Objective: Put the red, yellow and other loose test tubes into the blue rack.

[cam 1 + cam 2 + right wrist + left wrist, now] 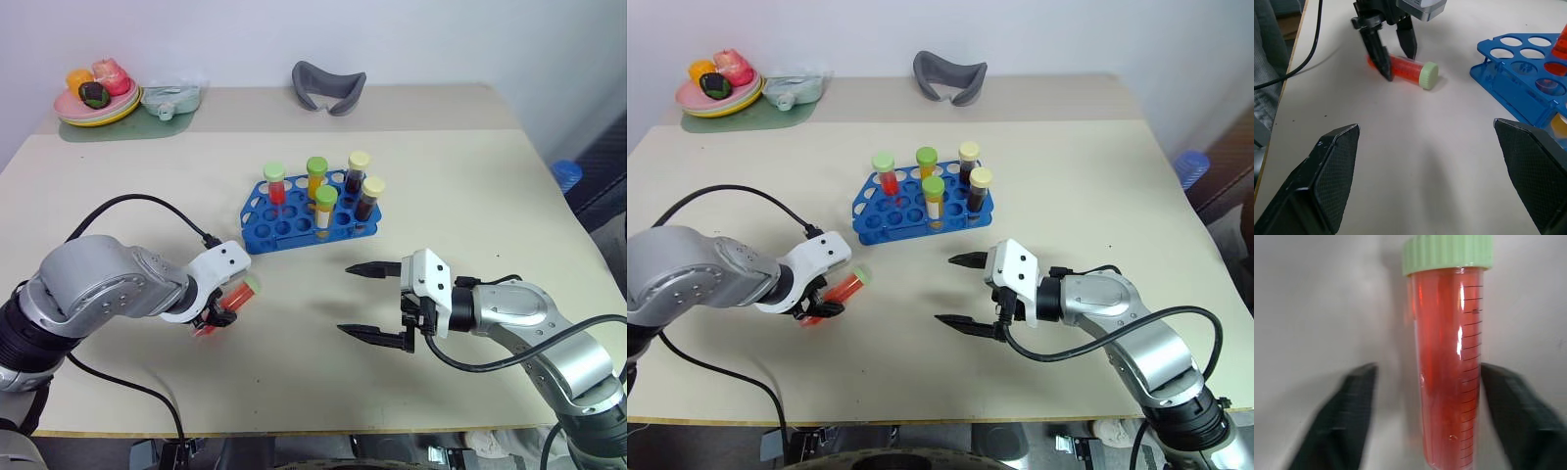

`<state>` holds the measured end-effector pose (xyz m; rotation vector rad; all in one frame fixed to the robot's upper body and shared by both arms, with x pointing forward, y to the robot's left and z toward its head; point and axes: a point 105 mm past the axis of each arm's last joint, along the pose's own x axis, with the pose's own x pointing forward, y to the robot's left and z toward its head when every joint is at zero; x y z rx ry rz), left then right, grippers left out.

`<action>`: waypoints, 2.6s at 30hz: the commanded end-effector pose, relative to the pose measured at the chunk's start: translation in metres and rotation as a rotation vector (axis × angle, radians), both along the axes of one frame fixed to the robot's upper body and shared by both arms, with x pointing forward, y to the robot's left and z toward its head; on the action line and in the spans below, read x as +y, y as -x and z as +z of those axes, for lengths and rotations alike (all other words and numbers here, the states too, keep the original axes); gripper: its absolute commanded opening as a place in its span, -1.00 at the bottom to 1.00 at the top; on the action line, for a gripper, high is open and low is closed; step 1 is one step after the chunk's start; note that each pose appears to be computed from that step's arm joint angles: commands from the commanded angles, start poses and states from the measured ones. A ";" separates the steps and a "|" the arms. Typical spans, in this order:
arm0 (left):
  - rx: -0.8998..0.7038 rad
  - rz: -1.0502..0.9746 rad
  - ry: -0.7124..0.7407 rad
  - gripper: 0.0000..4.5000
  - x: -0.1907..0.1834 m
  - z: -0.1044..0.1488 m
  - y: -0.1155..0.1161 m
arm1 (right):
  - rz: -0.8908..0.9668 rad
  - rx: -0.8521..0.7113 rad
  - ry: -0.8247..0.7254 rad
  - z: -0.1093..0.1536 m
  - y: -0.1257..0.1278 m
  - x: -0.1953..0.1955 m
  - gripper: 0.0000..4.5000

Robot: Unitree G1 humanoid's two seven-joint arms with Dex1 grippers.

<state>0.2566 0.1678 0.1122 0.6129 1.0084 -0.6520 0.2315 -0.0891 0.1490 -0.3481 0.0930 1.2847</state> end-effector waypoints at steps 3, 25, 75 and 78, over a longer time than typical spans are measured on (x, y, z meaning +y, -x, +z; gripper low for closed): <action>0.008 0.014 -0.024 0.00 0.003 -0.002 -0.001 | 0.025 -0.043 -0.013 0.008 0.006 0.005 1.00; -0.453 0.118 0.303 -0.66 0.006 0.088 -0.041 | 0.014 -0.048 -0.014 0.007 0.000 0.003 1.00; -1.151 -0.142 0.854 -0.66 -0.085 0.052 -0.084 | -0.189 -0.037 -0.051 0.004 -0.020 -0.016 1.00; -1.163 -0.137 0.847 -0.66 -0.083 0.051 -0.085 | -0.191 -0.037 -0.050 0.003 -0.019 -0.016 1.00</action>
